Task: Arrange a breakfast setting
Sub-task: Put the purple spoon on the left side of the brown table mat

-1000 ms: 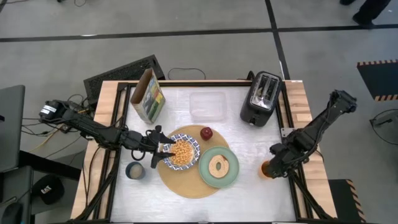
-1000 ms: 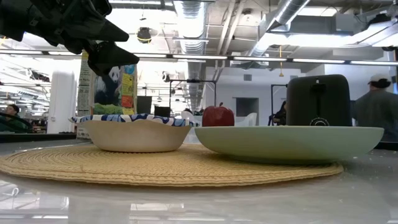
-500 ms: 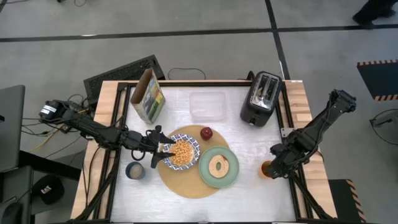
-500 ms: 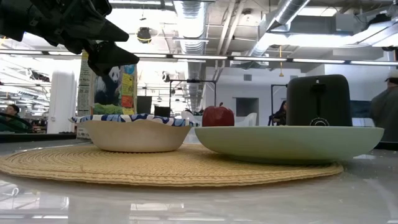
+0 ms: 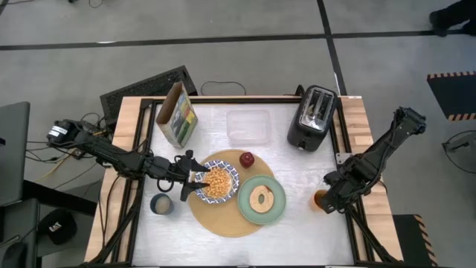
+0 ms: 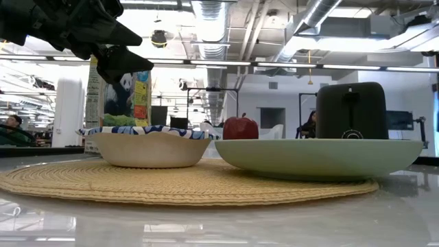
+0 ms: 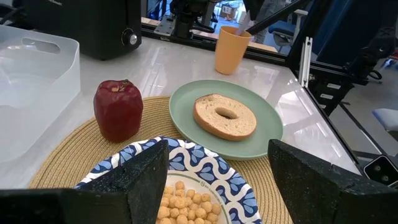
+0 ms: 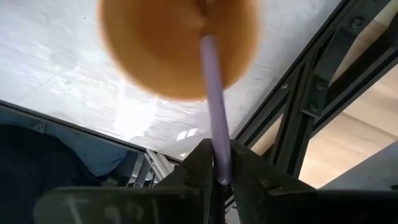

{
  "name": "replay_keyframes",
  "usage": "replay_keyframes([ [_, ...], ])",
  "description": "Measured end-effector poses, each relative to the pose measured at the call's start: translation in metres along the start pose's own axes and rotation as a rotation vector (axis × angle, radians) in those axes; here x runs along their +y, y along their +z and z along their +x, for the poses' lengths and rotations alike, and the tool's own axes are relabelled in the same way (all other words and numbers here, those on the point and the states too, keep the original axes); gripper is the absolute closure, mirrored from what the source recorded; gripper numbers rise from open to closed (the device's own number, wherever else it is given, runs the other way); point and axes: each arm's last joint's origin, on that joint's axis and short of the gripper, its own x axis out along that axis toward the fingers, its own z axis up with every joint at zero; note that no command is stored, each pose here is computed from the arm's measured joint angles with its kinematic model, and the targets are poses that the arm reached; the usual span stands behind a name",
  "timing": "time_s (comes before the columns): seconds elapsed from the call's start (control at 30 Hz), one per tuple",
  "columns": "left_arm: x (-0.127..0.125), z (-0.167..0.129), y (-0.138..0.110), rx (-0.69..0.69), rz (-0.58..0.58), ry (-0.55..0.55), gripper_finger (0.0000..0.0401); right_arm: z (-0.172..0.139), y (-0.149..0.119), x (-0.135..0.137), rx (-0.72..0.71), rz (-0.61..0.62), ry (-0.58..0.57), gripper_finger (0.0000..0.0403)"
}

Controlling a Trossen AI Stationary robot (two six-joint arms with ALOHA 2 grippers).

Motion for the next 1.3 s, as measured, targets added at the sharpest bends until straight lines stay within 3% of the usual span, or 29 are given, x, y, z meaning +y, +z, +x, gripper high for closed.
replay_keyframes([
  [0.4,0.000,0.000,0.000,0.000,0.000,0.000,0.0143,-0.004,0.002,-0.001,0.007,0.010,-0.002,0.0336],
  [1.07,0.000,0.000,0.000,0.000,0.000,0.000,0.0143,-0.092,-0.012,-0.005,0.027,0.022,0.075,0.0337],
  [1.3,0.000,0.000,0.000,0.000,0.000,0.000,0.0143,-0.110,-0.015,-0.004,-0.085,-0.067,0.177,0.0337],
])
